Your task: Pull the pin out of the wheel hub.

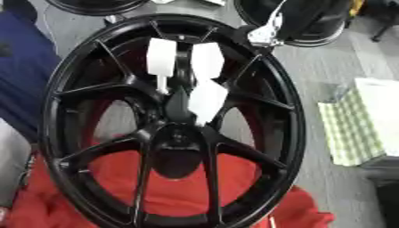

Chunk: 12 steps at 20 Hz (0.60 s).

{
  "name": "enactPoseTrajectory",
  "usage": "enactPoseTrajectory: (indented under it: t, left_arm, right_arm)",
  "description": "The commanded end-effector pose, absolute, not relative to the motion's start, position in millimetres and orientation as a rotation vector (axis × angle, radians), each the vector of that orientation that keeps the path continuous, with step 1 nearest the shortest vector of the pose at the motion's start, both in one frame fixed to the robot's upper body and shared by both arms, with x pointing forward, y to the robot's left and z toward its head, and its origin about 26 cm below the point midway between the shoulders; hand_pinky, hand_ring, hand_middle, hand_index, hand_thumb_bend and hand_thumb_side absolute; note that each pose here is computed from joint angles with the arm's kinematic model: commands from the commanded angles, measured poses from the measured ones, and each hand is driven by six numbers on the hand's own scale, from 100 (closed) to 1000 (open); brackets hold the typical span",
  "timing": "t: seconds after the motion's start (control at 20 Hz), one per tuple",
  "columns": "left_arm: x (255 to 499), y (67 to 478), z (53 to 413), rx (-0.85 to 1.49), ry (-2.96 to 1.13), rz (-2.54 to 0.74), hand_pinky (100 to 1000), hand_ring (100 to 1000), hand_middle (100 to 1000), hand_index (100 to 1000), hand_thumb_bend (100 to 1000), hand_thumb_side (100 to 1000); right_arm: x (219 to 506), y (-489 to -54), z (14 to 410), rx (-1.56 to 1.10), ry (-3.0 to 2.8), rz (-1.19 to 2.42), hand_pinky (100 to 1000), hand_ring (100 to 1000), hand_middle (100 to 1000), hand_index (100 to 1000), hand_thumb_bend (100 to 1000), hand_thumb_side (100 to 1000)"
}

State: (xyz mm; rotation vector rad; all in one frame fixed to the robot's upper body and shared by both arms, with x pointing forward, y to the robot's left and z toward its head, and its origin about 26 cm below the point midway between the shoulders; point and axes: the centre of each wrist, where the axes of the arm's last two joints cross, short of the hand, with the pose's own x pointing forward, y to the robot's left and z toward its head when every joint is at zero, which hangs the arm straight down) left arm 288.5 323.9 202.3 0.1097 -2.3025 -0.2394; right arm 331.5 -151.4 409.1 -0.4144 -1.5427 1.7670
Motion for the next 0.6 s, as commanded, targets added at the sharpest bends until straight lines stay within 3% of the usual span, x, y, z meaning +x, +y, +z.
enactPoseTrajectory:
  t: [0.05, 0.6]
  left_arm:
    - [287.1, 324.0, 211.9, 0.119, -2.326, -0.277, 851, 604, 535, 736, 100, 645]
    - [287.5, 322.9, 212.0, 0.108, -2.325, -0.279, 850, 605, 536, 735, 100, 644]
  right_arm:
    - [329.6, -157.2, 423.6, -0.347, -1.444, 1.737, 823, 882, 791, 871, 267, 100]
    - [339.9, -151.4, 412.1, -0.241, -1.467, 1.715, 783, 876, 788, 865, 280, 100]
